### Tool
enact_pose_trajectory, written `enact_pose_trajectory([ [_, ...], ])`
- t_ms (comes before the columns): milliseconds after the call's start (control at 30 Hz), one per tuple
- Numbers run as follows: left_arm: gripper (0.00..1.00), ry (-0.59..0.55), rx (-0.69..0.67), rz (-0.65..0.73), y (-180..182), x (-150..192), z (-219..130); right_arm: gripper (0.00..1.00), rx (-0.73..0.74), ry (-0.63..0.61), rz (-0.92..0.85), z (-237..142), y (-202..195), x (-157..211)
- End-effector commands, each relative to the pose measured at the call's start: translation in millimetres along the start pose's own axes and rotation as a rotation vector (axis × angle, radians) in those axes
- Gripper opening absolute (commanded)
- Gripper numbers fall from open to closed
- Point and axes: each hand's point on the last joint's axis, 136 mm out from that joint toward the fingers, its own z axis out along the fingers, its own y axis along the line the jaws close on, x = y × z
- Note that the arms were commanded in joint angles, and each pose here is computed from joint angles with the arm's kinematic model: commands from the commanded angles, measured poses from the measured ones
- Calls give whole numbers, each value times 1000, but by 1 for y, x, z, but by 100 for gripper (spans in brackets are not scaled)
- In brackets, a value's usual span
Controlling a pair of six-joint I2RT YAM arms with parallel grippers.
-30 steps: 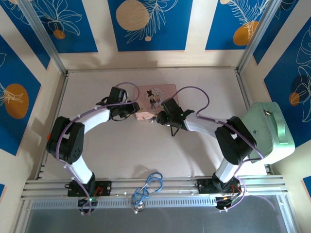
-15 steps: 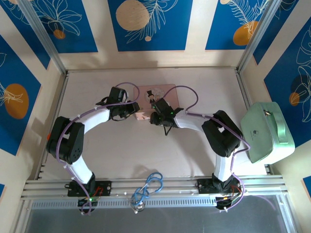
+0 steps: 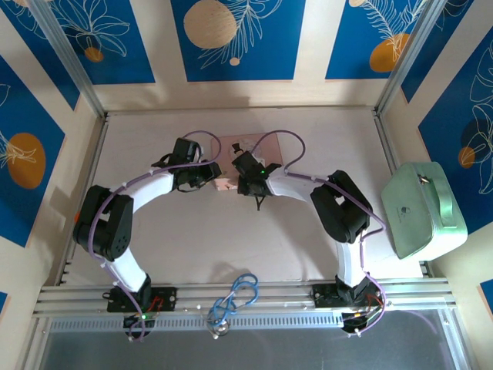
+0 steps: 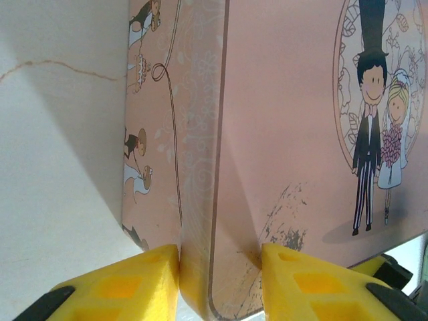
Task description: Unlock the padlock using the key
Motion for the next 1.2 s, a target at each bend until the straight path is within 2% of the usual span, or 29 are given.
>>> enact_pose_trajectory([
  [0,35,59,-61,-17,21,16,-5,44,93,33,-45,5,-12,10],
  [167,35,59,-61,-18,22,16,-5,34,79,9,-82,-9,-2,10],
  [333,35,54,-58,-17,22,13,-6,49,28,-23,-109,-28,9,9],
  [467,35,53,-57,-19,22,12,-6,48,14,-48,-105,-34,5,5],
  [767,35,51,-49,-20,19,9,-5,41,67,-18,-126,-18,-8,5],
  [1167,34,60,-47,-26,21,12,-4,40,103,-11,-175,-7,-5,-2],
])
